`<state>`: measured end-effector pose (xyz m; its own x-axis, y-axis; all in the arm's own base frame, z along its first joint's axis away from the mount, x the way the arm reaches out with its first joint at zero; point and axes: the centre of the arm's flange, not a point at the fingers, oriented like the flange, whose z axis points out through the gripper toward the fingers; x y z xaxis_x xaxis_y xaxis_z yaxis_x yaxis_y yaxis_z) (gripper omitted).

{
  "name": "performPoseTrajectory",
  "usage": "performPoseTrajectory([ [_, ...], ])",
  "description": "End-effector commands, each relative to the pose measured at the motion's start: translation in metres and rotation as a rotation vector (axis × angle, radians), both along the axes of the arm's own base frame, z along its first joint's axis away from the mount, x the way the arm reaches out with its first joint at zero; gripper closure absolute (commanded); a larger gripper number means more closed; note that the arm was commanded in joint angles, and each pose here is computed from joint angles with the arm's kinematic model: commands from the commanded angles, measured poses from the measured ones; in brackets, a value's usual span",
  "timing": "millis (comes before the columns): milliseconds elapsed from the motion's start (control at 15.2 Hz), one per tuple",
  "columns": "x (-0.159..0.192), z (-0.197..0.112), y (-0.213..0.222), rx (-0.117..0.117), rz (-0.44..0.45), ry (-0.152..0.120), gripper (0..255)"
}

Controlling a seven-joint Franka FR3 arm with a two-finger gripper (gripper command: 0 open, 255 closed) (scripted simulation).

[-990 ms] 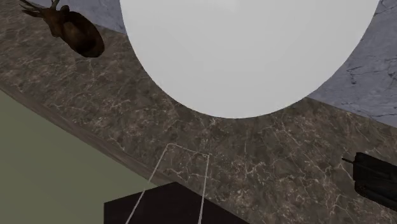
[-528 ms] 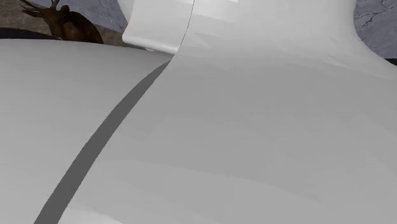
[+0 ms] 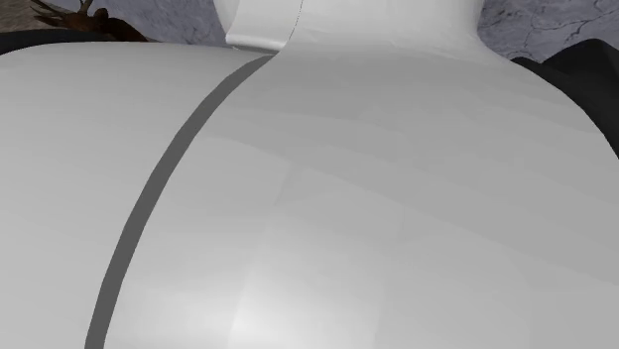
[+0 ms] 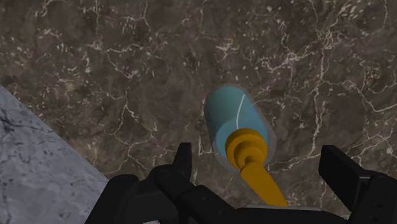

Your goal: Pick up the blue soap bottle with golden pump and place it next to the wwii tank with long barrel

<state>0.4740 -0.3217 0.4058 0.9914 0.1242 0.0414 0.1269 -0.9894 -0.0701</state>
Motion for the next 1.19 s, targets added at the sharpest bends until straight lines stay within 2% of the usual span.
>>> performPoseTrajectory([
  [0,0.0,-0.0043,0.0,0.0,0.0,0.0,0],
  [396,0.0,-0.0043,0.0,0.0,0.0,0.0,0],
  [462,0.0,-0.0043,0.0,0.0,0.0,0.0,255],
  [1122,-0.0001,0.001,0.0,0.0,0.0,0.0,255],
])
